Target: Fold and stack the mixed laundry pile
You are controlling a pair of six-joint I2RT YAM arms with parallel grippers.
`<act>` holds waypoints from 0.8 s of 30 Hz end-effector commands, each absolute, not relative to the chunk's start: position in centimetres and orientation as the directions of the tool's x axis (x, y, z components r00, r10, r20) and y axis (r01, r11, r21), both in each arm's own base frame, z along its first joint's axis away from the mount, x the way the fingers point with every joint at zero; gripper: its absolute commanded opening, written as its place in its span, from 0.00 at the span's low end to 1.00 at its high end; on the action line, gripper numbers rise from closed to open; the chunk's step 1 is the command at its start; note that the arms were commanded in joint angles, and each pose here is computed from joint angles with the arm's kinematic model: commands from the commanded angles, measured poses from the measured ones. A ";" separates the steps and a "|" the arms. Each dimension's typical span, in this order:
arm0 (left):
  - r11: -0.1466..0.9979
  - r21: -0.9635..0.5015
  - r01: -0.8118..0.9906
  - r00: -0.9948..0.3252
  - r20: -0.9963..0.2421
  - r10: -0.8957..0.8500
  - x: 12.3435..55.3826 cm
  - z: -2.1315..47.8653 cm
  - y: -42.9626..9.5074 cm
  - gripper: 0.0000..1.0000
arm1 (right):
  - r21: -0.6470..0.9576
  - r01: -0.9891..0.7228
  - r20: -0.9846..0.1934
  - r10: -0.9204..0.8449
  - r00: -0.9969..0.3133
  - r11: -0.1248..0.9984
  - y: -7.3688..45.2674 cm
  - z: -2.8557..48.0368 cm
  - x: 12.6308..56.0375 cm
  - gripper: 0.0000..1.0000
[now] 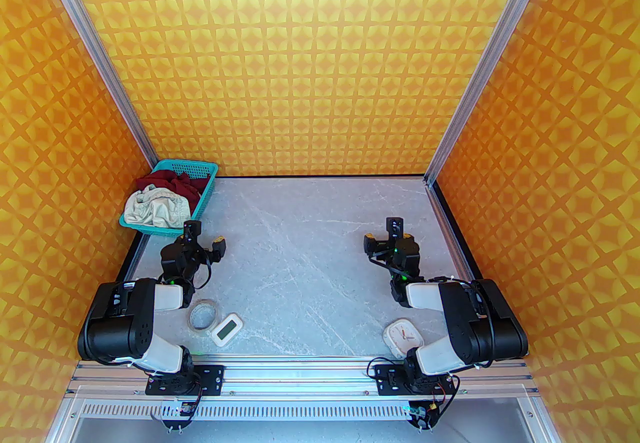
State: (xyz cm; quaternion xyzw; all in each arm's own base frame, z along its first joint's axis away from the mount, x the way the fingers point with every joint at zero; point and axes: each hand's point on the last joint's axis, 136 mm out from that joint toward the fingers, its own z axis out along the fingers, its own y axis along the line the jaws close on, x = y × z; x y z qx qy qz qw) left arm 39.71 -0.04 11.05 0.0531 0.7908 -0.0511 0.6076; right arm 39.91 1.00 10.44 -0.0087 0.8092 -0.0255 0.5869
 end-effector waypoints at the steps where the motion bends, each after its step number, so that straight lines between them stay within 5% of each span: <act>1: 0.989 -0.018 0.149 -0.251 -0.968 0.020 39.8 11.1 0.0 0.99 | -0.042 0.002 -0.954 -0.040 -0.296 0.999 1.2 11.1 40.2 0.99; 24: 0.993 -0.023 0.120 -0.260 -0.966 0.009 40.0 11.0 0.4 0.99 | -0.043 0.002 -0.954 -0.040 -0.296 0.999 1.2 11.1 40.2 0.99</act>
